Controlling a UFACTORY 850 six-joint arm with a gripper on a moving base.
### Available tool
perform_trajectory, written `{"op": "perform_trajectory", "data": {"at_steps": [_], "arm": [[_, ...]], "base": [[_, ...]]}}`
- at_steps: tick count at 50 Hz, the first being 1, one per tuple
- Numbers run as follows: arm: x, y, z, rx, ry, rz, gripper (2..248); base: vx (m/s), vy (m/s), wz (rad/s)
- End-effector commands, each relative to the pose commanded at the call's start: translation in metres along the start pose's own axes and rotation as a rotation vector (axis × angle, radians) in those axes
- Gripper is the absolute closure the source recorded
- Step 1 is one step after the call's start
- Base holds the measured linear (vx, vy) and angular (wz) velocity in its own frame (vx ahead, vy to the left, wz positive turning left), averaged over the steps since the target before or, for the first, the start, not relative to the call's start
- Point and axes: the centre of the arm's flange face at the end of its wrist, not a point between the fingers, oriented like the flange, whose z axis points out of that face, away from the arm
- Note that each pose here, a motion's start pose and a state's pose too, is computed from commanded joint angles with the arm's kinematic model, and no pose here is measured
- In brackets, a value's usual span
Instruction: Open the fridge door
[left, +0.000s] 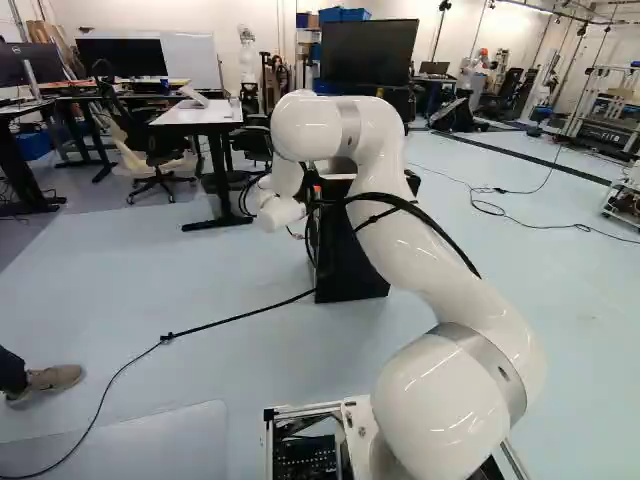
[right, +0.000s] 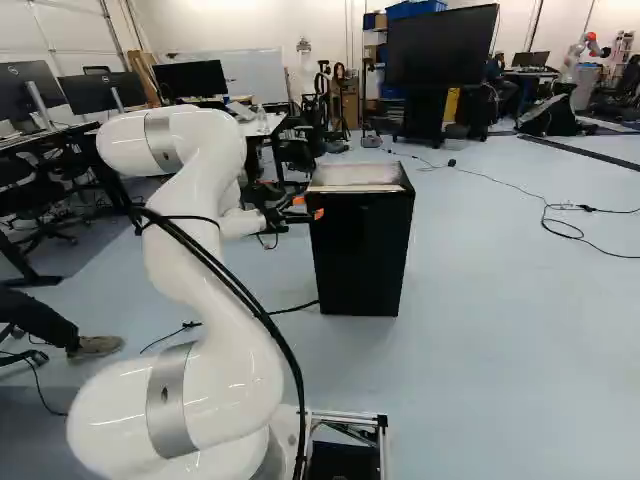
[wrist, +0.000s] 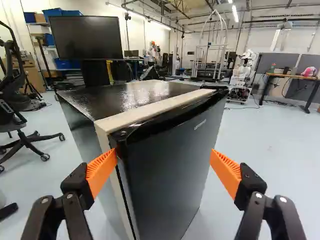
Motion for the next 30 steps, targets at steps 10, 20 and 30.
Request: {"op": "perform_trajectory", "data": {"at_steps": [10, 20, 30], "arm": [[-0.001, -0.005, 0.0, 0.004, 0.003, 0.007, 3], [-0.001, -0.011, 0.002, 0.005, 0.006, 0.015, 3], [-0.001, -0.014, 0.005, 0.004, 0.009, 0.021, 3]], "base": [[0.0, 0.0, 0.0], [0.0, 0.0, 0.0], [0.0, 0.0, 0.0]]}}
